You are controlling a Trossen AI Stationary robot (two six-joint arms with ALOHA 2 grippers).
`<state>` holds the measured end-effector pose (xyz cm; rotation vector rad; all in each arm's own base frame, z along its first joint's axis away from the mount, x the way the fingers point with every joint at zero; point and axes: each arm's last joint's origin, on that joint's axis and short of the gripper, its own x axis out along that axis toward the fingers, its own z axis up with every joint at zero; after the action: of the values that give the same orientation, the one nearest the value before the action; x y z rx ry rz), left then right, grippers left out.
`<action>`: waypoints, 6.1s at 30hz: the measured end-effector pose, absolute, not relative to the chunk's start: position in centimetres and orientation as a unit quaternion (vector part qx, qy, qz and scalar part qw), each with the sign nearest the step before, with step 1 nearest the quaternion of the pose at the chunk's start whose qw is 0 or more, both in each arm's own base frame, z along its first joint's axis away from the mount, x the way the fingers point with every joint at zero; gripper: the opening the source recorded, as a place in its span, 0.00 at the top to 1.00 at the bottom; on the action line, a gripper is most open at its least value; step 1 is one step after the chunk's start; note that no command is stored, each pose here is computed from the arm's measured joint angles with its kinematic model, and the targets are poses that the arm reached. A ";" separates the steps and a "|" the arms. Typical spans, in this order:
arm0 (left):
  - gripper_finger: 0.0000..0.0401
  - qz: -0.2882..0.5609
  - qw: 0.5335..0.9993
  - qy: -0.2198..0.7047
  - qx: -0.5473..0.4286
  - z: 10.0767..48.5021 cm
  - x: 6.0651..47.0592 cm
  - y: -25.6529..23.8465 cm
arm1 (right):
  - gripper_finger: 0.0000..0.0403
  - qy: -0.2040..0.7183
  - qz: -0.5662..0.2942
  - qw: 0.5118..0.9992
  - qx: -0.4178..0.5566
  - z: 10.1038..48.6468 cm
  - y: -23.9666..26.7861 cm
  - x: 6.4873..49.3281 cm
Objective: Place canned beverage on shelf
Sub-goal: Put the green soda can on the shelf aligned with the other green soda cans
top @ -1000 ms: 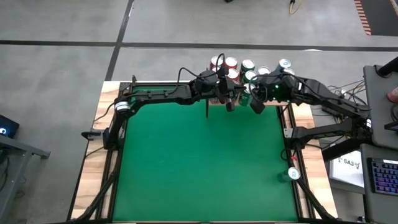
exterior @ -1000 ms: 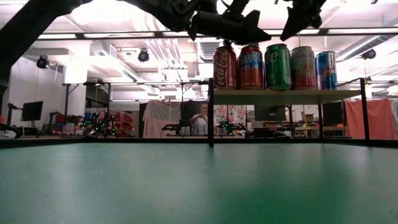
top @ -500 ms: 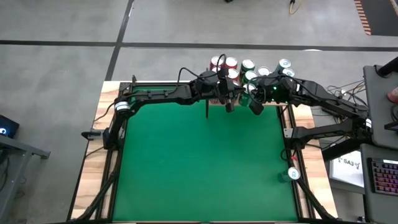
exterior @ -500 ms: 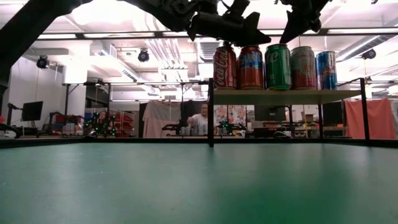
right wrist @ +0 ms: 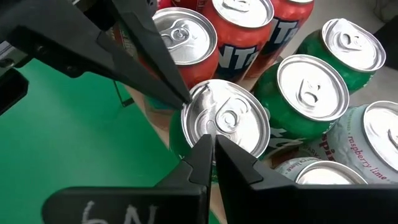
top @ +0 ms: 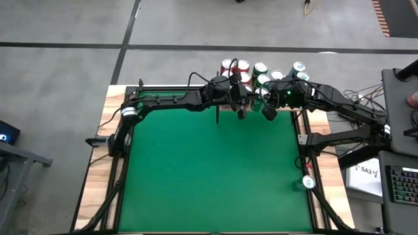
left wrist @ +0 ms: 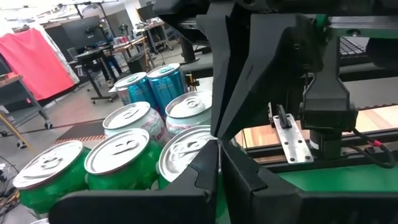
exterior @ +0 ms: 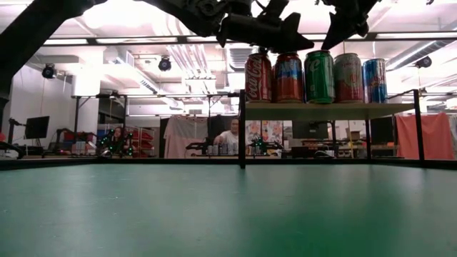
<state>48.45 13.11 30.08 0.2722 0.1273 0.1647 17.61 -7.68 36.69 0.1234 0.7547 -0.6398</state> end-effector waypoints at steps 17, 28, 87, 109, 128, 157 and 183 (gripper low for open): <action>1.00 0.080 0.986 0.068 0.127 30.4 48.3 13.0 | 0.97 0.354 -0.324 0.877 0.032 37.0 -7.7 17.2; 1.00 0.066 0.987 0.069 0.127 32.6 47.7 12.8 | 0.97 0.299 -0.331 0.894 0.042 37.3 -8.0 18.0; 1.00 0.079 0.983 0.030 0.161 32.6 25.8 7.0 | 0.97 0.321 -0.284 0.901 0.070 34.8 -6.8 16.1; 1.00 0.078 0.983 0.035 0.160 32.4 26.0 7.1 | 0.97 0.258 -0.320 0.910 0.059 35.4 -7.8 18.1; 1.00 0.077 0.983 0.039 0.159 32.3 26.0 7.1 | 0.97 0.297 -0.302 0.906 0.005 35.0 -7.7 17.9; 1.00 0.061 0.982 0.130 0.127 27.6 25.5 6.9 | 0.97 0.356 -0.271 0.878 0.168 35.7 -6.4 15.7; 1.00 0.067 0.984 0.090 0.137 28.4 25.7 6.9 | 0.97 0.281 -0.303 0.907 0.077 36.9 -7.6 18.0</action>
<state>25.67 6.94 28.42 0.2764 0.1803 0.1354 17.98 -7.64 36.93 0.1591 0.5803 -0.6245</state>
